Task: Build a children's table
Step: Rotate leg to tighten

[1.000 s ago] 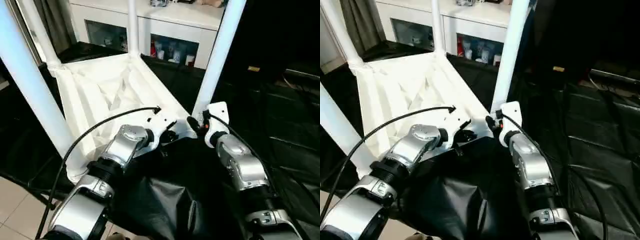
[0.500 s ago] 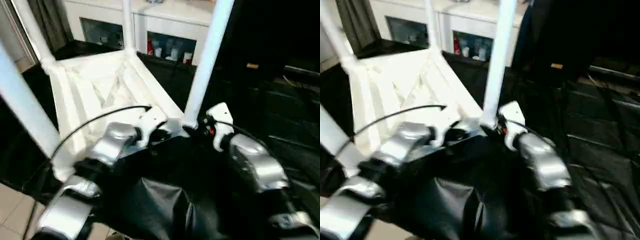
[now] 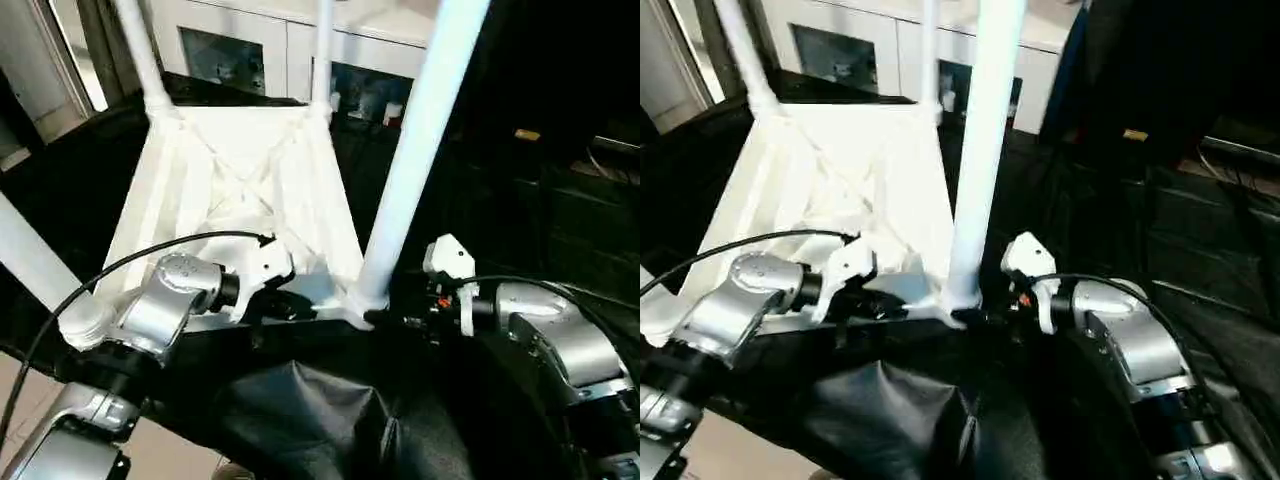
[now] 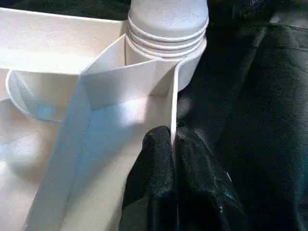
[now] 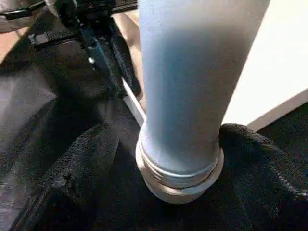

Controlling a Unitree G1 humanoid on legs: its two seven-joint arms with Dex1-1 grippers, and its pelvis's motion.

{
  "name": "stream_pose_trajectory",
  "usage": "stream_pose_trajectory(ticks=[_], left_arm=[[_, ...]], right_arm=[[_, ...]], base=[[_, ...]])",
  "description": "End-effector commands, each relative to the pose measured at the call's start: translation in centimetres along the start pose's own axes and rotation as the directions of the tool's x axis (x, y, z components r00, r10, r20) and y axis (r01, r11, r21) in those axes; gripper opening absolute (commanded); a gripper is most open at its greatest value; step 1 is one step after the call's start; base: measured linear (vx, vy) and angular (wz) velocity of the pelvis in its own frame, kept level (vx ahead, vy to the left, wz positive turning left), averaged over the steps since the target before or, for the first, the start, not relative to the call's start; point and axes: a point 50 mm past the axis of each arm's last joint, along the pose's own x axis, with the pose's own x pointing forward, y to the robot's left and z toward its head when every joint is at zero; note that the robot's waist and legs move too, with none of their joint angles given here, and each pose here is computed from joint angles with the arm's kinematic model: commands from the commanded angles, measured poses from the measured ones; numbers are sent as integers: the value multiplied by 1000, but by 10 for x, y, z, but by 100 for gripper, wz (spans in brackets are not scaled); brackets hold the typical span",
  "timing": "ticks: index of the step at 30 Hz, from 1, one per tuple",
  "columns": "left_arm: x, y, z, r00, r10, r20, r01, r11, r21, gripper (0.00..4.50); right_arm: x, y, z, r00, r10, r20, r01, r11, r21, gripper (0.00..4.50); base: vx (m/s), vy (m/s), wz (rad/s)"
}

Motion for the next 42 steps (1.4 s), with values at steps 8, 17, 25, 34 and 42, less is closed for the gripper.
stream_pose_trajectory(ticks=[8, 17, 25, 34, 42], left_arm=[[5, -8, 19, 993, -85, 79, 81, 995, 51, 0], [7, -9, 21, 993, -84, 80, 80, 995, 52, 0], [7, -9, 19, 994, -78, 77, 74, 996, 43, 0], [27, 20, 21, 967, 252, 41, -250, 967, -55, 0], [62, 35, 37, 872, 489, 12, -482, 865, -139, 0]], right_arm=[[2, 5, 3, 998, 61, 12, -61, 998, -1, 301], [6, 9, 2, 997, 80, 10, -80, 997, 0, 220], [7, 11, 1, 996, 88, 18, -88, 996, 8, 201], [29, -4, -22, 966, -260, 3, 257, 955, 150, 199], [73, -5, -23, 816, -576, -48, 563, 775, 287, 197]], base=[[0, 0, 0], [0, 0, 0], [0, 0, 0], [0, 0, 0], [-20, -2, 0]])
